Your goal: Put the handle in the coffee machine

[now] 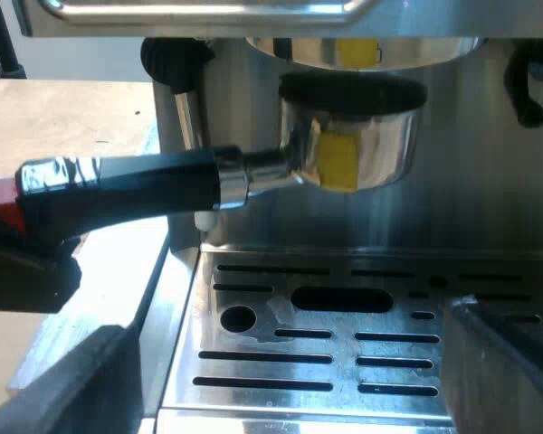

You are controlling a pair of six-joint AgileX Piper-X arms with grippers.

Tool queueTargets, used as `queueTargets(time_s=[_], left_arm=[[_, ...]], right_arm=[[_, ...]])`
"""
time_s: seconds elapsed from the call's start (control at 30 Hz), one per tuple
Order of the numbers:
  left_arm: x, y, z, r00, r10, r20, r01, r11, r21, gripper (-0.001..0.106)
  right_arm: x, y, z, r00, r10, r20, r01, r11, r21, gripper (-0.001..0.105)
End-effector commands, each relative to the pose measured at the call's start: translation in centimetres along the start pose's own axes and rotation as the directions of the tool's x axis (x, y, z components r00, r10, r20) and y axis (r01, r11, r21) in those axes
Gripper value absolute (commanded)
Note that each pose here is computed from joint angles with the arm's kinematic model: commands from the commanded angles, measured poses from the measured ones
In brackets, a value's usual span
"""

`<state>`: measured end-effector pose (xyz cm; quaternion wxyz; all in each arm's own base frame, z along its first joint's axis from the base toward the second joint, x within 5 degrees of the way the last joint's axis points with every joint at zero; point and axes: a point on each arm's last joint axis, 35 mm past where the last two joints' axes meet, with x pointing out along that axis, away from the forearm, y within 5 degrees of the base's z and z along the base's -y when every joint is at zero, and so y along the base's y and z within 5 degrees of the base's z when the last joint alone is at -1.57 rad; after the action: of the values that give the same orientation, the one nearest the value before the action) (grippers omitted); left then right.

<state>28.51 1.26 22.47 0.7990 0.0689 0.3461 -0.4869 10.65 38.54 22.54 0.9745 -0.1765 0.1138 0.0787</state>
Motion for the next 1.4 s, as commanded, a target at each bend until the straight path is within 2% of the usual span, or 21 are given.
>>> queueTargets(time_s=[0.03, 0.6, 0.9, 1.23, 1.4], left_arm=[[-0.4, -0.2, 0.8, 0.999, -0.019, 0.050, 0.018, 1.000, 0.021, 0.000], [-0.7, -0.6, 0.9, 0.999, -0.046, 0.030, 0.045, 0.999, 0.020, 0.000], [-1.5, -0.3, 2.6, 0.998, -0.031, 0.052, 0.028, 0.998, 0.049, 0.000], [-1.6, -0.6, 2.5, 0.994, -0.077, 0.083, 0.074, 0.997, 0.035, 0.000], [-1.6, -0.6, 2.5, 0.994, -0.077, 0.083, 0.071, 0.995, 0.074, 0.000]], right_arm=[[0.1, -0.2, 0.3, 1.000, -0.010, 0.002, 0.010, 1.000, -0.008, 0.070], [0.1, -0.2, 0.3, 1.000, -0.010, 0.002, 0.010, 1.000, -0.008, 0.070], [0.1, -0.2, 0.3, 1.000, -0.010, 0.002, 0.010, 1.000, -0.008, 0.070], [0.1, -0.2, 0.3, 1.000, -0.010, 0.002, 0.010, 1.000, -0.008, 0.070], [0.1, -0.2, 0.3, 1.000, -0.010, 0.002, 0.010, 1.000, -0.008, 0.070]])
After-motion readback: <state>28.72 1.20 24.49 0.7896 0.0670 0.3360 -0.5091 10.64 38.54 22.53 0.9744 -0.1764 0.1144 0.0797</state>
